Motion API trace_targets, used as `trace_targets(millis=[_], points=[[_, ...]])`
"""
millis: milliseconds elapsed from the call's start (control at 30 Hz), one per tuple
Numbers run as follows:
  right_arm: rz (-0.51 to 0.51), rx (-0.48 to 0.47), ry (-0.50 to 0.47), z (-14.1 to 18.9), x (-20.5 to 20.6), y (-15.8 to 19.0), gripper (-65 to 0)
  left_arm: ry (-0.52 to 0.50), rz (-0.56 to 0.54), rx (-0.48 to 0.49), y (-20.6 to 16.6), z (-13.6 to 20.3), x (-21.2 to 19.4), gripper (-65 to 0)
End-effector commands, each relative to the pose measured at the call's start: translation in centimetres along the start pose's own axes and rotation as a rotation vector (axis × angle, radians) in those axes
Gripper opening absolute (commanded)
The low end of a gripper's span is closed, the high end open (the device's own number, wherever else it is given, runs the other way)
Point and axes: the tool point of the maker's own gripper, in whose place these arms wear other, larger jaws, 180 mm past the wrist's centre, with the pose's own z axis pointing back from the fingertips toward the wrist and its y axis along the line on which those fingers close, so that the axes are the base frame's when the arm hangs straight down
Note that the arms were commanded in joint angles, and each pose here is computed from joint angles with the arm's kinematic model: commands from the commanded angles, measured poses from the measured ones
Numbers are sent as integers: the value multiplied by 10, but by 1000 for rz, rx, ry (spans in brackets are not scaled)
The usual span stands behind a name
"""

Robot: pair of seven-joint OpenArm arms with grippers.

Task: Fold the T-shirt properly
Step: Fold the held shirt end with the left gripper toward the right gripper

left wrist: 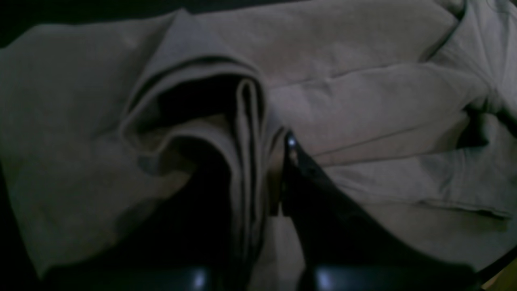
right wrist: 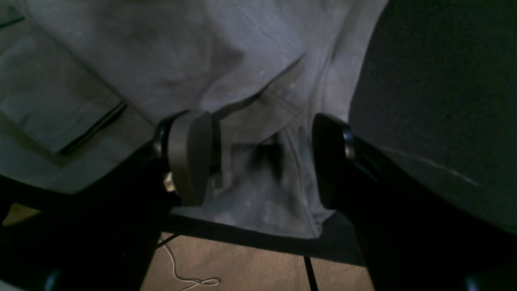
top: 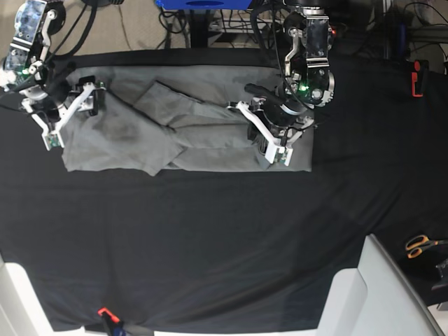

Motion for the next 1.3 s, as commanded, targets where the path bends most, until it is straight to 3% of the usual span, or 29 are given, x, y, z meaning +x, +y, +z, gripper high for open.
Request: trace_targets(millis=[0,267,500,700,1267], points=[[13,-10,-34,4,10,-5,-281,-54,2,-12,-4,0,19,-650],[13,-10,-35,4,11,-5,-281,-31,12,-24,-5,-12,18,-650],[15,-12,-36,4,12,-6,-281,-48,84,-71,-12,-15,20,-650],[17,-14,-44,3,17,-7,-281,-28,25,-133,-42,-15,14,-650],[17,-14,-46,3,18,-7,-281,-27,25,-143,-45,-16,14,-650]])
